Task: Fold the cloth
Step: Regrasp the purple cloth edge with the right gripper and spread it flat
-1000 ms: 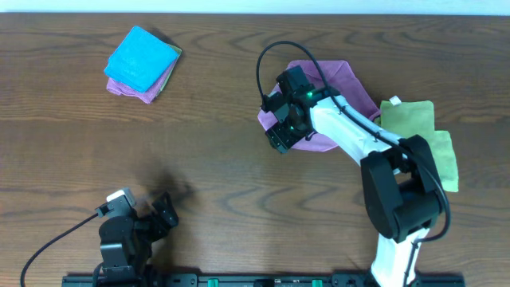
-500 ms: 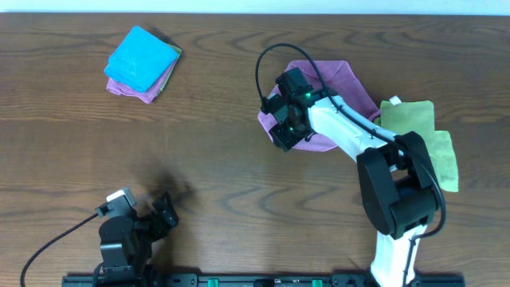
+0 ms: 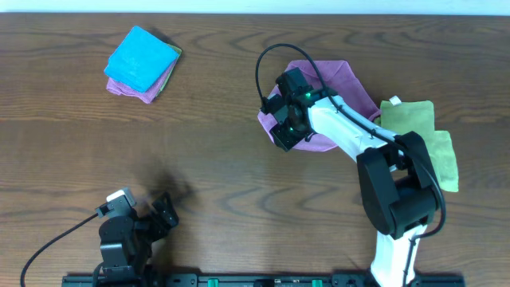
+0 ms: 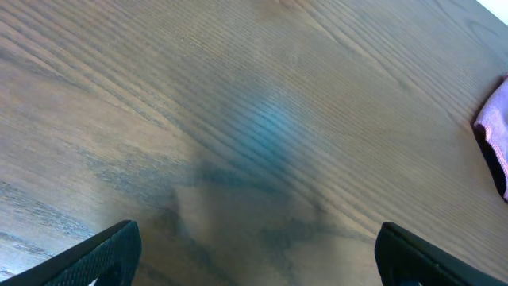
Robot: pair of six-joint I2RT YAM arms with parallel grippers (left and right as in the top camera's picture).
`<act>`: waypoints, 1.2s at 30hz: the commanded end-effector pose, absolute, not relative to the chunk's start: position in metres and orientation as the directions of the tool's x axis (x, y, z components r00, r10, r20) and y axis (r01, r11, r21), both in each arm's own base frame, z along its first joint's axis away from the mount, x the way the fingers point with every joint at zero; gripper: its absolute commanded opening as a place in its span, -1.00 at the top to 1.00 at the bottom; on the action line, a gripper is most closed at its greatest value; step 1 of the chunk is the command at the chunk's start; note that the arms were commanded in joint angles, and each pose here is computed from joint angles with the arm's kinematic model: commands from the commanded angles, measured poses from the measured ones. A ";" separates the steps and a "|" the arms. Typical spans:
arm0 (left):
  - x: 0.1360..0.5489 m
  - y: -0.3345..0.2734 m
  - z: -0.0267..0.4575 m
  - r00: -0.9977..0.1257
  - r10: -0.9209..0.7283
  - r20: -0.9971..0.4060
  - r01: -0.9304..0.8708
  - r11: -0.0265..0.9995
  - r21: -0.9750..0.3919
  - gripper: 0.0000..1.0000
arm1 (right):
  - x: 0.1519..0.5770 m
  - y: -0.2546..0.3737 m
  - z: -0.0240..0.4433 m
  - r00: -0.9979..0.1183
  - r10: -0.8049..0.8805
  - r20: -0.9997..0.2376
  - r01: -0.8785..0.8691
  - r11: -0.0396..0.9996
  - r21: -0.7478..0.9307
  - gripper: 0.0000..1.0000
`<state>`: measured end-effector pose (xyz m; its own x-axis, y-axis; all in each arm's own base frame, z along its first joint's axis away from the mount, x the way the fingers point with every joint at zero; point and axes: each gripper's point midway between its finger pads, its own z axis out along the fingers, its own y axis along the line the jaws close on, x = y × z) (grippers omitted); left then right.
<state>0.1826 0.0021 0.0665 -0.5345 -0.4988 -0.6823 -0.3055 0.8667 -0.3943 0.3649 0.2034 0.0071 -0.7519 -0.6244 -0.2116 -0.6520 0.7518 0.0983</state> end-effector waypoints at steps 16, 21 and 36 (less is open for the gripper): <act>0.180 0.002 0.058 -0.545 -0.512 -0.664 -0.321 0.859 -0.399 -0.90 | 0.353 0.212 -0.004 -0.745 -0.646 -0.168 -0.666 0.736 0.122 0.97; 0.180 0.002 0.058 -0.544 -0.513 -0.664 -0.323 0.859 -0.398 -0.91 | 0.331 0.242 0.024 -0.697 -0.692 -0.188 -0.717 0.676 0.170 0.97; 0.180 0.004 0.058 -0.541 -0.512 -0.667 -0.328 0.859 -0.393 -0.91 | 0.362 0.268 0.105 -0.643 -0.635 -0.428 -0.706 0.708 0.010 0.52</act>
<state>0.1826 0.0022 0.0665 -0.5342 -0.4988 -0.6826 -0.3060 0.8667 -0.3939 0.3327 0.2928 0.1140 -0.5819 -0.6786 -0.4482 -0.7882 0.6062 0.1056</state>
